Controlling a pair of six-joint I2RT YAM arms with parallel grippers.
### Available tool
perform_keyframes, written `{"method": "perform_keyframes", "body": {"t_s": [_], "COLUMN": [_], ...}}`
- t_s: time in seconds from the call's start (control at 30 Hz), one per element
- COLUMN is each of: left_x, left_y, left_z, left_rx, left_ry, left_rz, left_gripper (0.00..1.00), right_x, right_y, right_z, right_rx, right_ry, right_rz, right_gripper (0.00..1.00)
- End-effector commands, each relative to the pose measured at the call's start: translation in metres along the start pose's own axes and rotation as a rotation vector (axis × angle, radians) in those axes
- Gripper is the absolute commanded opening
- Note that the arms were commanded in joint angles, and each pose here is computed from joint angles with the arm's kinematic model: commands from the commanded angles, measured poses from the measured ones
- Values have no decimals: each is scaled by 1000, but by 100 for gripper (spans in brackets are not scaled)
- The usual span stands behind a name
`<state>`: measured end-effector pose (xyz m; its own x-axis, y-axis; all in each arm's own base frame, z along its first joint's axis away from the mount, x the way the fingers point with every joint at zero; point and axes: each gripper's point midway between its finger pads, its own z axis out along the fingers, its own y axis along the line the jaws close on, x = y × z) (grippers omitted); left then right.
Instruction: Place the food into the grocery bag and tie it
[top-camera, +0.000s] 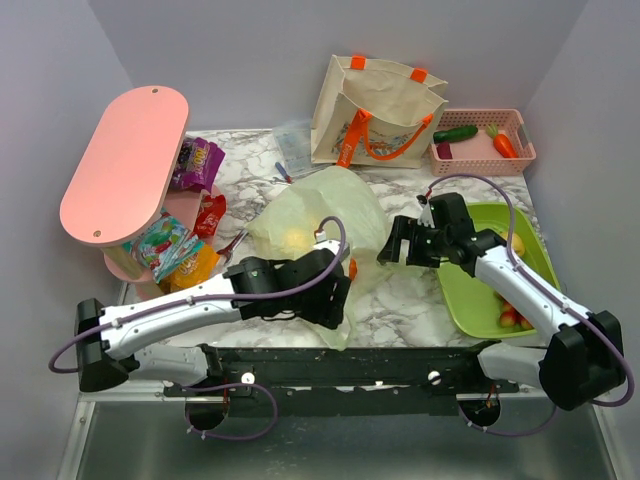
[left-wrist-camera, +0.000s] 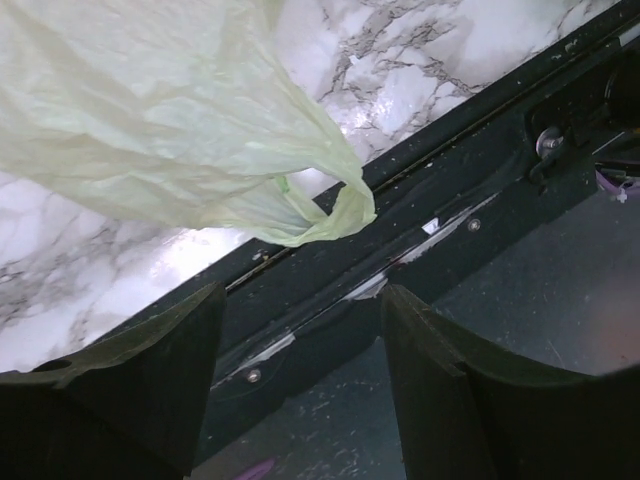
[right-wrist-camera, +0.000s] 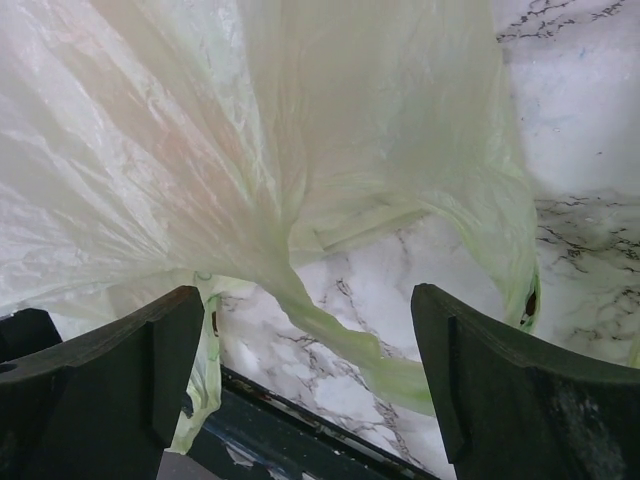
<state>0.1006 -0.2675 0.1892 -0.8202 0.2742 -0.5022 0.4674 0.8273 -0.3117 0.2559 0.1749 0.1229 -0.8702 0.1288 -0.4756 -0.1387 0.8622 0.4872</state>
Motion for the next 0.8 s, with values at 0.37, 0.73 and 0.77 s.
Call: {"method": "perform_keyframes", "body": {"t_s": [0.37,0.73,0.77], "left_x": [30,43,41], "left_y": [-57,-43,-41], "left_z": [82,77,72], "left_rx": [-69,-212,-224], "left_ry": [121,137,127], "left_rz": [138,180,183], "left_gripper": [63,64,66], "right_x": [25,32,31], "right_y": [3,-7,-8], "right_z": [5,12,12], "right_rx": [-50,-9,-3], "right_ry": [90,127,124], "right_rz": [23,39,36], "right_gripper": [82,82,85]}}
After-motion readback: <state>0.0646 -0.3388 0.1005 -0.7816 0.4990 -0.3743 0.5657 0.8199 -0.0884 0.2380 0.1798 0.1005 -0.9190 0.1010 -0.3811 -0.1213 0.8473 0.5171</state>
